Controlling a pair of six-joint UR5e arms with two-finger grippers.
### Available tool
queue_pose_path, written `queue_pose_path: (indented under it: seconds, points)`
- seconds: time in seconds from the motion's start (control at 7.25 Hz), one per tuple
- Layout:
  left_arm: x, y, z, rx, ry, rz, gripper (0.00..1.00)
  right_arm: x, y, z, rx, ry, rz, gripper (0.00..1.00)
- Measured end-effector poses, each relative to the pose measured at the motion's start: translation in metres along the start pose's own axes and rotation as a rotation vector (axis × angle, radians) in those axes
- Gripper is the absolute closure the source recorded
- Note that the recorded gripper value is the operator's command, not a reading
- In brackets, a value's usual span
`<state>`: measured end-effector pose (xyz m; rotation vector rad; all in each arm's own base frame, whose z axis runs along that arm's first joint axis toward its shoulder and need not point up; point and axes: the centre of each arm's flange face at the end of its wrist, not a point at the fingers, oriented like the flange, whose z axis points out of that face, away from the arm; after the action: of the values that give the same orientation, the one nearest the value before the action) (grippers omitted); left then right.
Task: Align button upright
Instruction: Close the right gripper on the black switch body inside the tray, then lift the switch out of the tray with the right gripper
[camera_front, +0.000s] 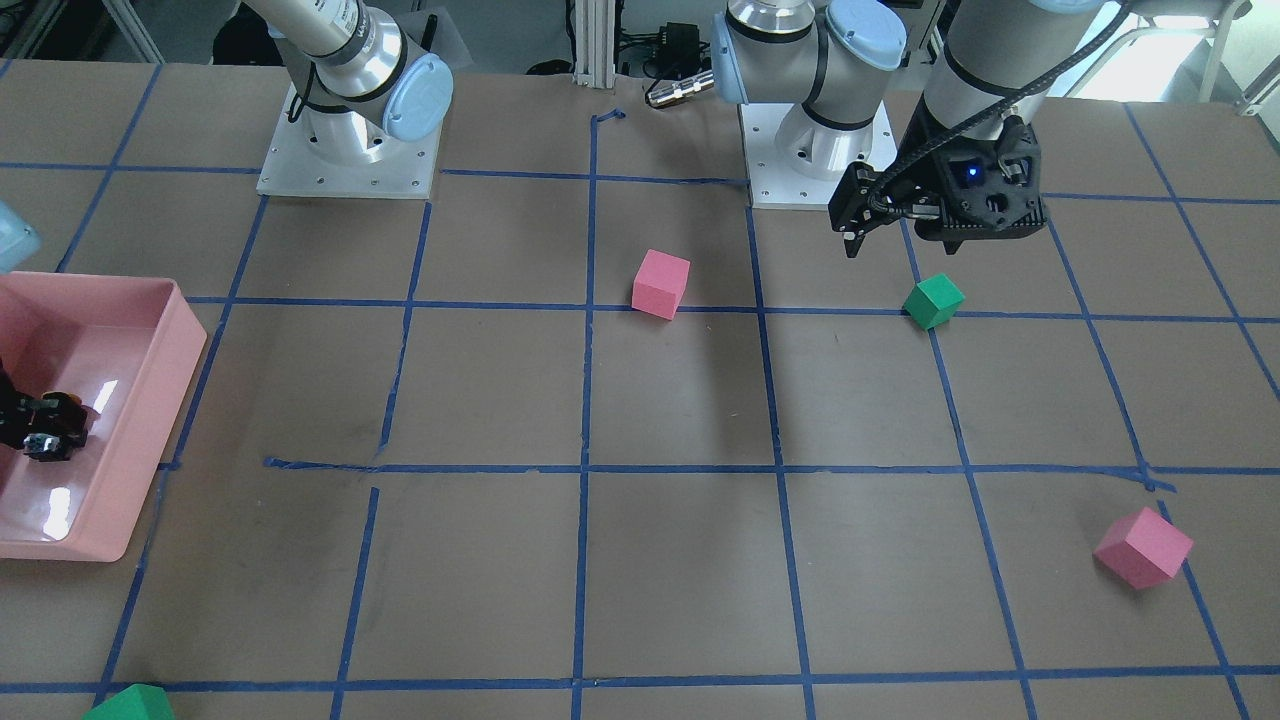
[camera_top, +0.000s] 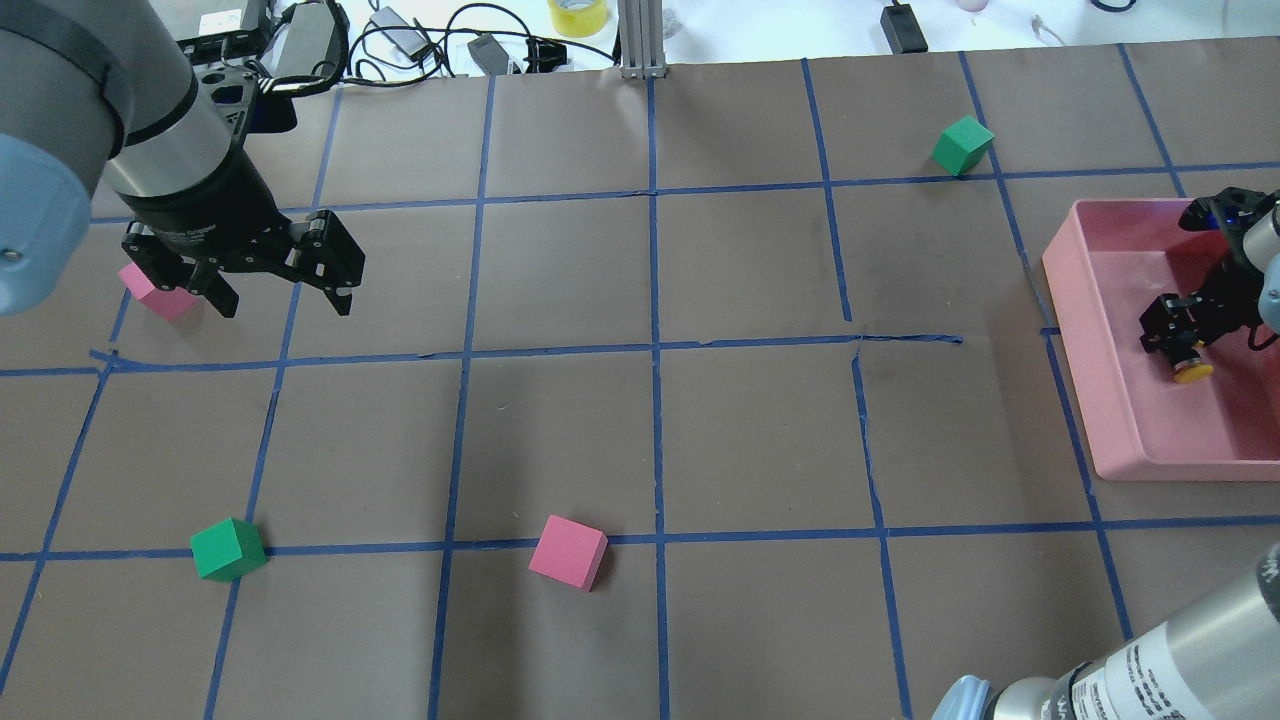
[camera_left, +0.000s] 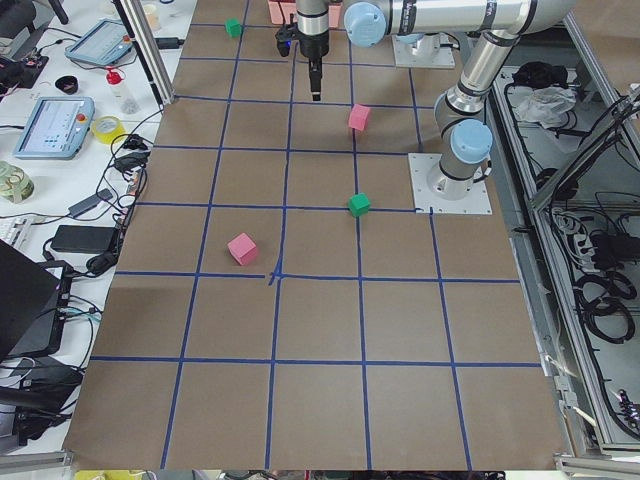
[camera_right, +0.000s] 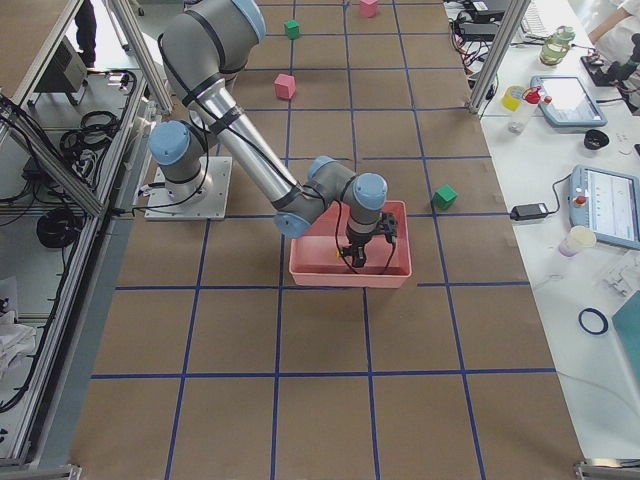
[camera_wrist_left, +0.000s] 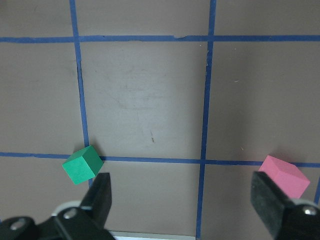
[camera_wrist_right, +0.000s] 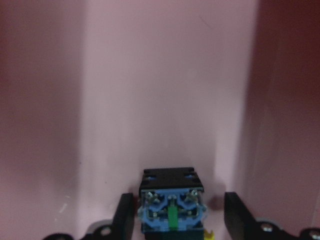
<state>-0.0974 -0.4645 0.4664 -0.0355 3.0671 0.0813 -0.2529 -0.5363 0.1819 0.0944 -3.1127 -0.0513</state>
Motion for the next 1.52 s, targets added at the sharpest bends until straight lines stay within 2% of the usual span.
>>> queue_pose_path:
  seconds: [0.28, 0.69, 0.97, 1.24, 1.52]
  points:
    - [0.001, 0.001, -0.007, 0.016, 0.010, 0.000, 0.00, 0.000, 0.001, -0.002, -0.004, 0.002, -0.001, 1.00]
    - [0.006, 0.006, -0.015, 0.034, 0.056, 0.003, 0.00, -0.001, 0.003, -0.019, -0.017, -0.010, -0.008, 1.00]
    - [0.012, 0.009, -0.019, 0.044, 0.116, 0.005, 0.00, -0.010, -0.001, -0.073, 0.012, 0.007, -0.015, 1.00]
    - [0.013, 0.011, -0.023, 0.051, 0.123, 0.008, 0.00, -0.042, -0.023, -0.141, 0.044, 0.022, -0.051, 1.00]
    - [0.012, 0.008, -0.021, 0.048, 0.111, 0.008, 0.00, -0.140, -0.058, -0.186, 0.071, 0.003, -0.093, 1.00]
